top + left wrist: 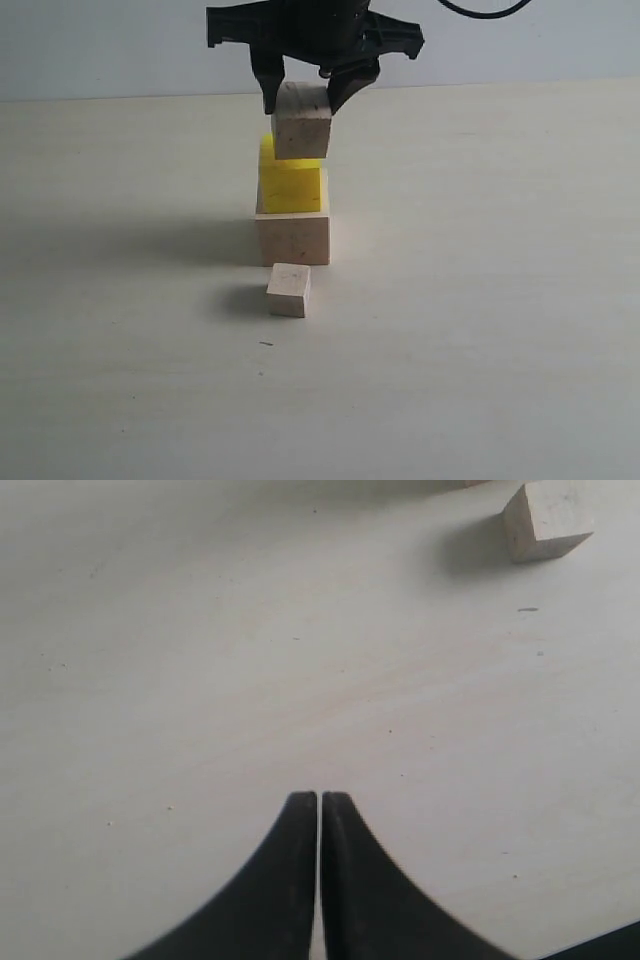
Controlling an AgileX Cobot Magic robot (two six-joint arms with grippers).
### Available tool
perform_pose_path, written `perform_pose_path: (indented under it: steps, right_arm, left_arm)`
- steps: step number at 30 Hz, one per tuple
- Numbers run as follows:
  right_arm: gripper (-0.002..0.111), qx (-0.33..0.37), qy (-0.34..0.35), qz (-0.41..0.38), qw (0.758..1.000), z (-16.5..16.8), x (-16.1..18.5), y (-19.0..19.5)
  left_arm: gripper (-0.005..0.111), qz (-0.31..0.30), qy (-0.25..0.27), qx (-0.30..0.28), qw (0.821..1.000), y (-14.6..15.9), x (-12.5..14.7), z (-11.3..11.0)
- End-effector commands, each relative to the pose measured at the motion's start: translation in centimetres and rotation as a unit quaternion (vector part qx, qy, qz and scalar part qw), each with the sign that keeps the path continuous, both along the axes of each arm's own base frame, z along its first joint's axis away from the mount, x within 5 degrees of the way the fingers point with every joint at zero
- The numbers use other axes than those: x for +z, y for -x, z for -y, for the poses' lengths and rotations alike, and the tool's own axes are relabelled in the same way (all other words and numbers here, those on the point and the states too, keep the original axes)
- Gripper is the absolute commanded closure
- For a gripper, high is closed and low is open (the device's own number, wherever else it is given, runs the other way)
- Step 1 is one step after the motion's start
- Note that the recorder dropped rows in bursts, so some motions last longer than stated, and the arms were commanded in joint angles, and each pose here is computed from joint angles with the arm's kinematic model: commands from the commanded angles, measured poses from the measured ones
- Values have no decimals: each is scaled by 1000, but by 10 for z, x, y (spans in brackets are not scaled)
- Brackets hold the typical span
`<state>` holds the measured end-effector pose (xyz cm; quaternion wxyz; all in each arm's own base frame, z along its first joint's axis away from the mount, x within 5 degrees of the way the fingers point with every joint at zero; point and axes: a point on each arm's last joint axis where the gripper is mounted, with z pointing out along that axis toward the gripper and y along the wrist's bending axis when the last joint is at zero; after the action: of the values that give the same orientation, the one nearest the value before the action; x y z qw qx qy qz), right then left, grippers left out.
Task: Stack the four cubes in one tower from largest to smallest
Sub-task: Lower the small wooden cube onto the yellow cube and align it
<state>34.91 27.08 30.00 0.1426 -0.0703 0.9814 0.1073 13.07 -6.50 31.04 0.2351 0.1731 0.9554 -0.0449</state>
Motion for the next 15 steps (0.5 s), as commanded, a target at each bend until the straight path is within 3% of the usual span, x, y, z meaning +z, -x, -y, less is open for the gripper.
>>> perform_pose_path:
  steps: [1,15]
  right_arm:
    - [108,3,-13,-5,1000,-2,-3,-1]
    - [108,-9,-23,9,1000,-4,-3,-5]
  left_arm:
    - [103,4,4,0,1000,0,0,0]
    - [103,6,5,0,1000,0,0,0]
